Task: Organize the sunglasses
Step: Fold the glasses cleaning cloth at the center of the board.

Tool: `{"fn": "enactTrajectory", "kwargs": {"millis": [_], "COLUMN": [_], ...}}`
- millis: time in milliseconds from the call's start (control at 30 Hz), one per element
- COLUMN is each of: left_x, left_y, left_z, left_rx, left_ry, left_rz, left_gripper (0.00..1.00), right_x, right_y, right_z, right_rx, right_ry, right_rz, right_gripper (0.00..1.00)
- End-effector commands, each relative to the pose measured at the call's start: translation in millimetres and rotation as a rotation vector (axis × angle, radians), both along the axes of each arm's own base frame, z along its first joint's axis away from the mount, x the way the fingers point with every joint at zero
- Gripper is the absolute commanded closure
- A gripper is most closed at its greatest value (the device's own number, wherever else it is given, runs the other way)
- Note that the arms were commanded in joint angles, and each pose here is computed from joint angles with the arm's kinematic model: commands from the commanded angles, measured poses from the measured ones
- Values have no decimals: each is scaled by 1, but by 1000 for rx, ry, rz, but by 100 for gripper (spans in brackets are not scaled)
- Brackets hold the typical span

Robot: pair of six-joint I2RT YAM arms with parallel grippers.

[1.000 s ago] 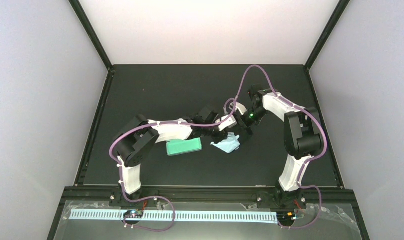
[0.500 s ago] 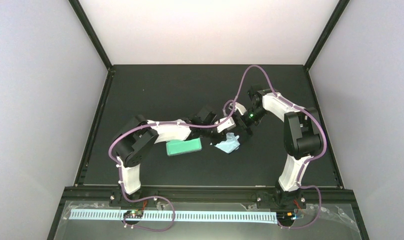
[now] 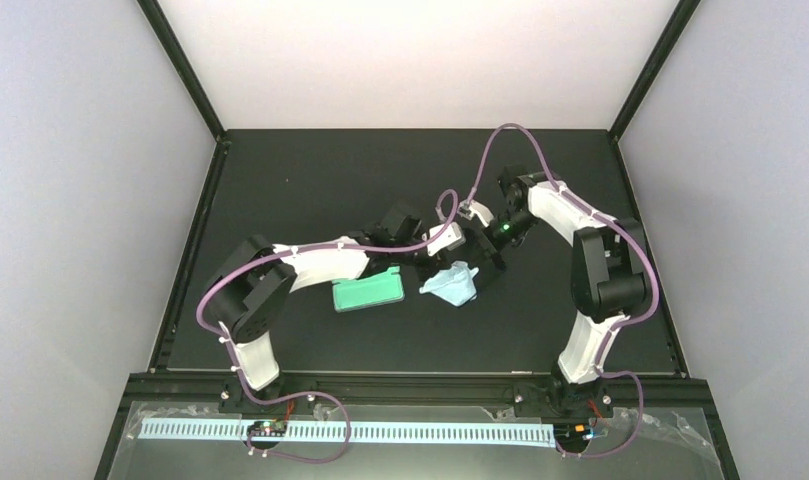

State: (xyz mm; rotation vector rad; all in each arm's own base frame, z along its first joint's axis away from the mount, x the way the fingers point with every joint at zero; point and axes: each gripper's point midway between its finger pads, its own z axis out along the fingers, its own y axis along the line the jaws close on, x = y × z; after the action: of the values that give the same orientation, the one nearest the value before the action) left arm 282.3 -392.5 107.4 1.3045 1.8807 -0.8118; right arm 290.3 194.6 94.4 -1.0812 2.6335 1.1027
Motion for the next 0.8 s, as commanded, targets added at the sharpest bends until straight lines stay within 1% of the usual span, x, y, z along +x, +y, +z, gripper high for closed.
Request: {"fn": "enactTrajectory", "kwargs": {"millis": [0, 133, 433, 600, 767], "left_x": [1, 3, -9, -29, -51], "left_y": [-1, 3, 12, 18, 33], "left_z": [23, 36, 60, 70, 62], "left_rx": [-55, -73, -60, -38, -13], "left_ry": [-45, -63, -114, -100, -102], "left_rz": [-24, -26, -128, -216, -268], "left_gripper": [99, 99, 99, 99, 98], "right_x": [5, 6, 0, -28, -65], "right_y": [4, 5, 9, 10, 10], "right_z": [34, 48, 76, 84, 70], "right_rx": [57, 63, 102, 132, 131], "right_ry": [-88, -120, -146, -155, -137], "right_rz": [28, 31, 73, 140, 213], "right_gripper": [99, 99, 99, 99, 99]}}
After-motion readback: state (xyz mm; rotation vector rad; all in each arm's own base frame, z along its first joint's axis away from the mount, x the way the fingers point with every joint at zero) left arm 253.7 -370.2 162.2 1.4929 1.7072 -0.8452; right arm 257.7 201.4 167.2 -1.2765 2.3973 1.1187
